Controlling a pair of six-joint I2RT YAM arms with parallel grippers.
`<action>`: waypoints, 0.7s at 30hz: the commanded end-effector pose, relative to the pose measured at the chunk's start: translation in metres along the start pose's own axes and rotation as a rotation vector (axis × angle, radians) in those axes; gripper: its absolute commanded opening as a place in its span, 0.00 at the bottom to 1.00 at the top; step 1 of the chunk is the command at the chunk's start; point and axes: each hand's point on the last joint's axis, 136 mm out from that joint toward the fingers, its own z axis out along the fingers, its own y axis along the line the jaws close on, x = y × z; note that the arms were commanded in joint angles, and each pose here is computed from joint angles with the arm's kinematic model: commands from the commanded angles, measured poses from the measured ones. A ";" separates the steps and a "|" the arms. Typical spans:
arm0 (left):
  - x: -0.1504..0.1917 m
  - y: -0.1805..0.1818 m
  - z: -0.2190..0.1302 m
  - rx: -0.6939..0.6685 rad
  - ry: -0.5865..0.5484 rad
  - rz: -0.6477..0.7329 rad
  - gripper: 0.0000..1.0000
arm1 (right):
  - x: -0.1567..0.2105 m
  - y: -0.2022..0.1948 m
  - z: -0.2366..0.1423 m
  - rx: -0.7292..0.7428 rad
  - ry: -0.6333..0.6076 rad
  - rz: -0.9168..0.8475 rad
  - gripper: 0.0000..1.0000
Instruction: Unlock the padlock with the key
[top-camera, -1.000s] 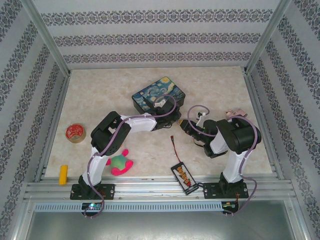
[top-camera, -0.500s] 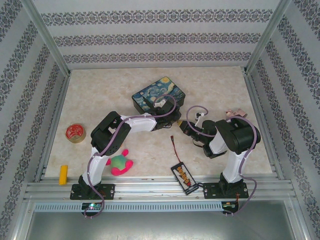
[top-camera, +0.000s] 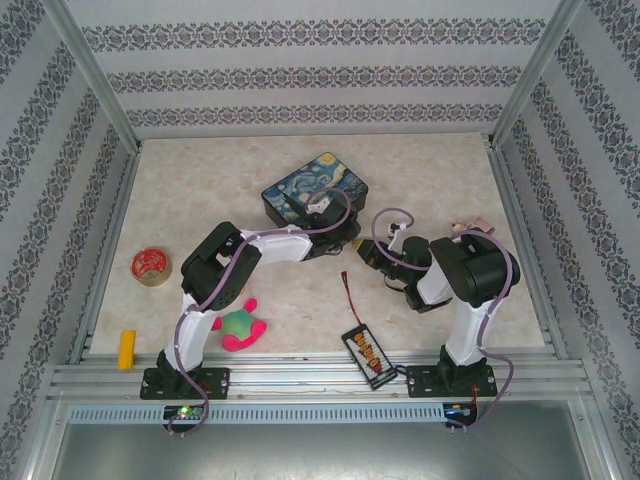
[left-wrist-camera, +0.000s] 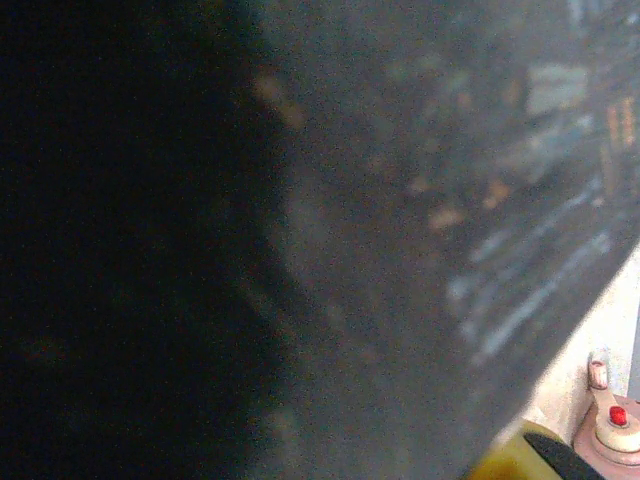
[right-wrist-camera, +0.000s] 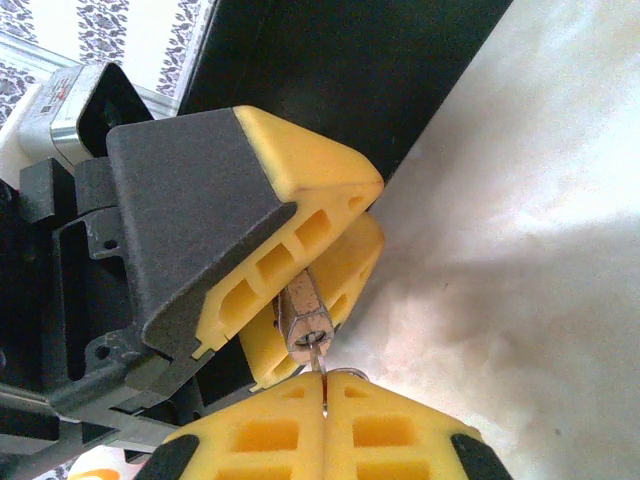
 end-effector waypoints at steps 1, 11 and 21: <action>0.037 0.025 0.007 -0.072 0.134 0.004 0.16 | -0.016 0.027 0.011 -0.104 -0.017 -0.032 0.00; 0.038 0.033 0.003 -0.105 0.130 0.043 0.16 | -0.024 0.017 0.010 -0.085 -0.029 0.077 0.00; 0.038 0.032 0.001 -0.106 0.131 0.063 0.16 | -0.026 0.017 0.009 -0.092 -0.022 0.163 0.00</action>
